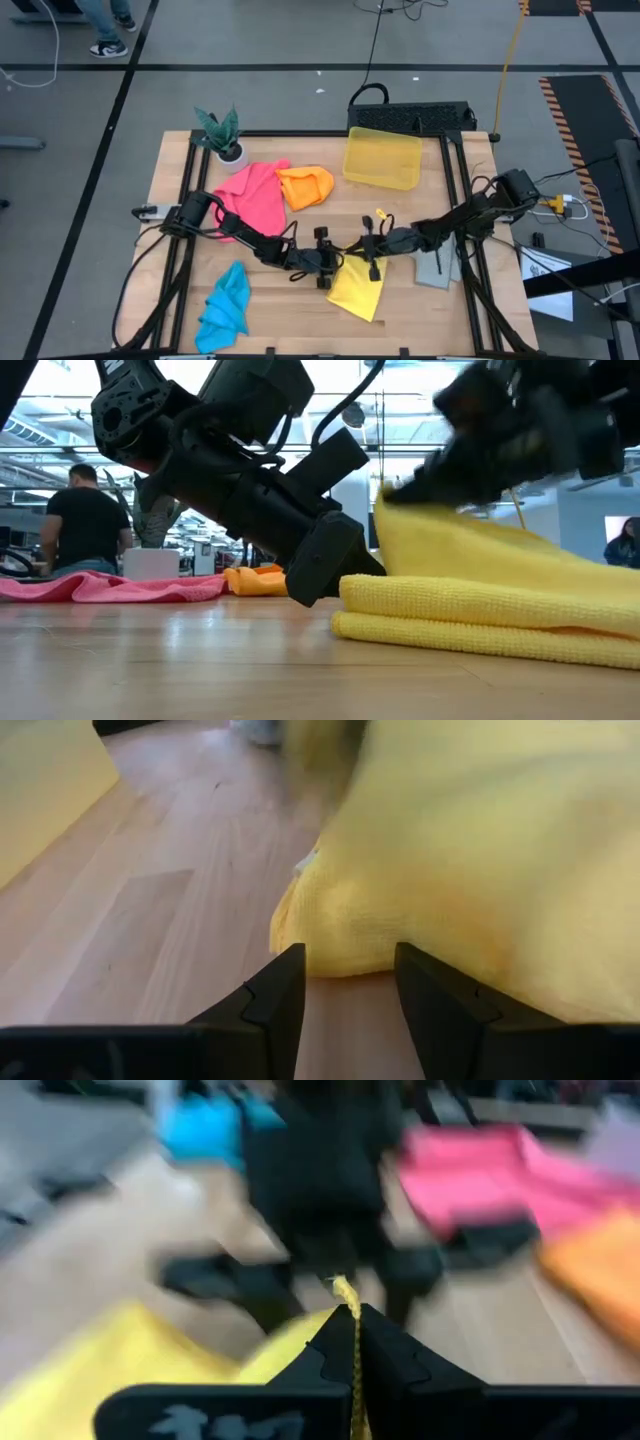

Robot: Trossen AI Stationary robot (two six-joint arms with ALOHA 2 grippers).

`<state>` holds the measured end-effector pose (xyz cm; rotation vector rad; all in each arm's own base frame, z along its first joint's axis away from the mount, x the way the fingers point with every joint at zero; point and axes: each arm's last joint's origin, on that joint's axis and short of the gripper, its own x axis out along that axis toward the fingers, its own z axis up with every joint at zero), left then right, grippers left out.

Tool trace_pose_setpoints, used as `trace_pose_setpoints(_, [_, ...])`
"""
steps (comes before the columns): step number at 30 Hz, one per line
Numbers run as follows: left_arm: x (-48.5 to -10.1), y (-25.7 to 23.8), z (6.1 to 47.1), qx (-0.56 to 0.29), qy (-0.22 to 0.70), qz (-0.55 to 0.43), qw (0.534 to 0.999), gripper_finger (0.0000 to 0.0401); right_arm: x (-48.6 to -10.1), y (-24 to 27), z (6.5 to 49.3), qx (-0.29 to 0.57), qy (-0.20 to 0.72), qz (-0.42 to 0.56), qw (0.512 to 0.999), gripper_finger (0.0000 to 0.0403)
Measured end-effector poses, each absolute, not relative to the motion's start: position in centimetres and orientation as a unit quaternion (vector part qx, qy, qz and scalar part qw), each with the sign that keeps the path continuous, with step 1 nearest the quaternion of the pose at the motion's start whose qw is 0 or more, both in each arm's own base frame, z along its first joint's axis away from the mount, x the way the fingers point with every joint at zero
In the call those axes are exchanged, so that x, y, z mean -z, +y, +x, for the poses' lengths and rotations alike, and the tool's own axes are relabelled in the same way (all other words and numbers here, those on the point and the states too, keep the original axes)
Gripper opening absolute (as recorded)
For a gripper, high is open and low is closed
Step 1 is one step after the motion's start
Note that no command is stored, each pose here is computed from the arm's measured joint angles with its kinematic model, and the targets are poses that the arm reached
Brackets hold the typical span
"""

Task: Fold microfiber towels
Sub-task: Fold the yellow kitchen towel

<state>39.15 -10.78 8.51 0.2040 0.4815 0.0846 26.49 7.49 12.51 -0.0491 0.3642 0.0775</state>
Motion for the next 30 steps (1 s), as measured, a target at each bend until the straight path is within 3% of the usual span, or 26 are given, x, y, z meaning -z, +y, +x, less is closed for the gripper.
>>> trace_pose_setpoints(9, [-9.0, -11.2, 38.9, -0.063, 0.235, 0.157, 0.957, 0.0159, -9.6, 5.5, 25.7, 0.072, 0.305, -0.013, 0.95, 0.0])
trace_pose_setpoints(20, [-12.5, -13.2, 37.3, -0.098, 0.242, 0.191, 0.946, 0.0159, -9.5, 5.4, 25.6, 0.078, 0.312, -0.003, 0.947, 0.0])
trace_pose_setpoints(26, [-12.0, -14.5, 37.3, 0.029, 0.239, 0.124, 0.963, 0.0159, -9.5, 5.4, 25.6, 0.077, 0.312, -0.002, 0.947, 0.0])
trace_pose_setpoints(30, [-10.9, -14.5, 37.4, 0.037, 0.256, 0.116, 0.959, 0.0159, -9.5, 5.4, 25.6, 0.076, 0.311, -0.001, 0.947, 0.0])
